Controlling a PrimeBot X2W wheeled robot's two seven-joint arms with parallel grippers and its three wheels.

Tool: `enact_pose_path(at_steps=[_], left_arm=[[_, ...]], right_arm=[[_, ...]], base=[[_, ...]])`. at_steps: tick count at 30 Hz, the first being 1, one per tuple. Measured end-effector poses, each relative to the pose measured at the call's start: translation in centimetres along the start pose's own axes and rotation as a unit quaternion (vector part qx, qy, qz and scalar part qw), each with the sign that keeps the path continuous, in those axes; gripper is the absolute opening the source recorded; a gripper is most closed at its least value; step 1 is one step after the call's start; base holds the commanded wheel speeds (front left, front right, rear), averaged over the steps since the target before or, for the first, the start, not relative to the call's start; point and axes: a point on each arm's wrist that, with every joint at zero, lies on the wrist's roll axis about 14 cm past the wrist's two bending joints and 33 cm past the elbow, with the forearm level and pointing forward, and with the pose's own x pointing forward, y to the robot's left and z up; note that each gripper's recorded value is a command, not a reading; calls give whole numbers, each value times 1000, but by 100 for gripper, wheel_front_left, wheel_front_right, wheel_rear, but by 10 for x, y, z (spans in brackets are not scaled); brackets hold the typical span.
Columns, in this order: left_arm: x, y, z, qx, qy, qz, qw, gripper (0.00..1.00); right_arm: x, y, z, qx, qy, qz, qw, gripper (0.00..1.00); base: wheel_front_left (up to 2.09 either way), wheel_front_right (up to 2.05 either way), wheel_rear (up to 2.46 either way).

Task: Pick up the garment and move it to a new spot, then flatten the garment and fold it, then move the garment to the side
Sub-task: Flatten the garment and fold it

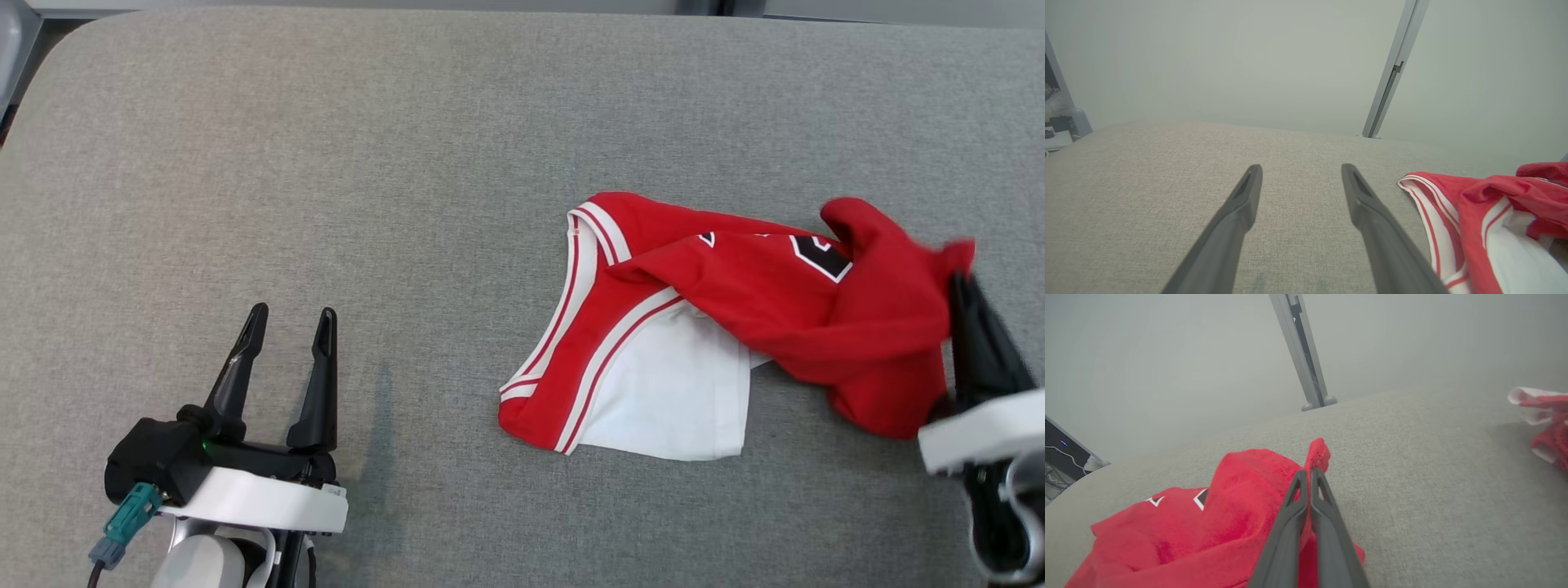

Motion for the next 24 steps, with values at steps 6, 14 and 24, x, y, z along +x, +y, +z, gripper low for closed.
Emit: enact_pose_path(at_steps=[6,14,24], left_arm=[[3,-6,0,1,0,-13,1000,100],[4,-10,5,9,-2,-23,1000,100],[-1,-14,15,12,-13,-27,999,100]], right_arm=[[-29,-20,-43,48,34,-45,997,44],[-40,-22,-15,2,-42,-41,998,100],[-50,0,57,-117,-148,1,982,100]], base=[[0,0,0],[0,0,0],[0,0,0]])
